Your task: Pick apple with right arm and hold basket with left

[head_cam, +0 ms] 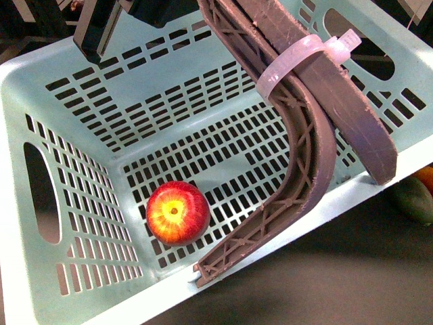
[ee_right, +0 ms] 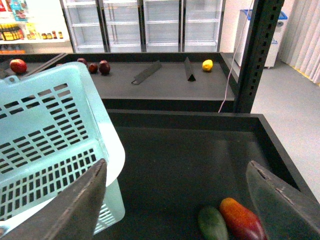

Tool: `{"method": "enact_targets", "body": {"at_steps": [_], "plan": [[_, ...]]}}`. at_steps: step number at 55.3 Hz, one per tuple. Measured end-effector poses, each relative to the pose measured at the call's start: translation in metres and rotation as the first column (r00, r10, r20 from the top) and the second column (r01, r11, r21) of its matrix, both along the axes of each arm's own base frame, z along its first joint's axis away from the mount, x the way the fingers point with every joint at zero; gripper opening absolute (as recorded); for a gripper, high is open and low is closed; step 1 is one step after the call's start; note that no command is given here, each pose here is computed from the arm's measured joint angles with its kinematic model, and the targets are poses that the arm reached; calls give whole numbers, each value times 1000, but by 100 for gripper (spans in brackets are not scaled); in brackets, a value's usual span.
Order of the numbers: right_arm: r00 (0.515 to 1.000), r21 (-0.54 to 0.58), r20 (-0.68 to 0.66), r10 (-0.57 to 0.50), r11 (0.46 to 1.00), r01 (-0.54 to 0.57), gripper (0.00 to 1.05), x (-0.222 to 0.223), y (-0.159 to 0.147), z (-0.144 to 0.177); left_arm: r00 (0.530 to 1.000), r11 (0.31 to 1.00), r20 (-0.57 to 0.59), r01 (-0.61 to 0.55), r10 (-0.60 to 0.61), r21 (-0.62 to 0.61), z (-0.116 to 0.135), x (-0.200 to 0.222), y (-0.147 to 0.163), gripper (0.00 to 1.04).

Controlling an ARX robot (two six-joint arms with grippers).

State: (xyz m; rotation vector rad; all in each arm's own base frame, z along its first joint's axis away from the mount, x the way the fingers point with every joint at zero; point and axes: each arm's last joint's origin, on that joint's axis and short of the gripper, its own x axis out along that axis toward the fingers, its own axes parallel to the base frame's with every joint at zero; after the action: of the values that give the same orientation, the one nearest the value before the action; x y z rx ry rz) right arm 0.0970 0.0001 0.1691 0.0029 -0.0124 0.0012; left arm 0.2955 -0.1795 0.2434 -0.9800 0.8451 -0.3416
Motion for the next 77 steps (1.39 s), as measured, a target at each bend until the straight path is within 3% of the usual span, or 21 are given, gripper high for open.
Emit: {"method": "enact_targets", "body": {"at_steps": [5,21,26,35,44,51,59,68,77], "plan": [[1000,0,0,0,1000,0,98,0,0,0,1000,1000,1,1,-1,1,0,0,0,26],[1000,0,0,0,1000,0,96,0,0,0,1000,1000,1,1,-1,1,0,0,0,26],[1000,0,0,0,1000,0,96,0,0,0,983,978,0,-185,186,98,0,-1,-1,26],[1000,0,0,0,1000,0,96,0,0,0,931,927,7,-363,364,90,4,9,16,26],[1000,0,0,0,1000,0,96,0,0,0,842,845,-73,-535,534,10,0,28,60,26],[1000,0,0,0,1000,0,96,0,0,0,722,722,-126,-690,680,-56,-6,41,108,26],[1000,0,0,0,1000,0,96,0,0,0,625,632,-163,-775,763,-10,-29,57,148,26],[1000,0,1,0,1000,0,96,0,0,0,578,605,-235,-794,782,58,-65,62,169,26],[1000,0,1,0,1000,0,96,0,0,0,530,564,-259,-823,808,73,-78,56,179,26]]}}
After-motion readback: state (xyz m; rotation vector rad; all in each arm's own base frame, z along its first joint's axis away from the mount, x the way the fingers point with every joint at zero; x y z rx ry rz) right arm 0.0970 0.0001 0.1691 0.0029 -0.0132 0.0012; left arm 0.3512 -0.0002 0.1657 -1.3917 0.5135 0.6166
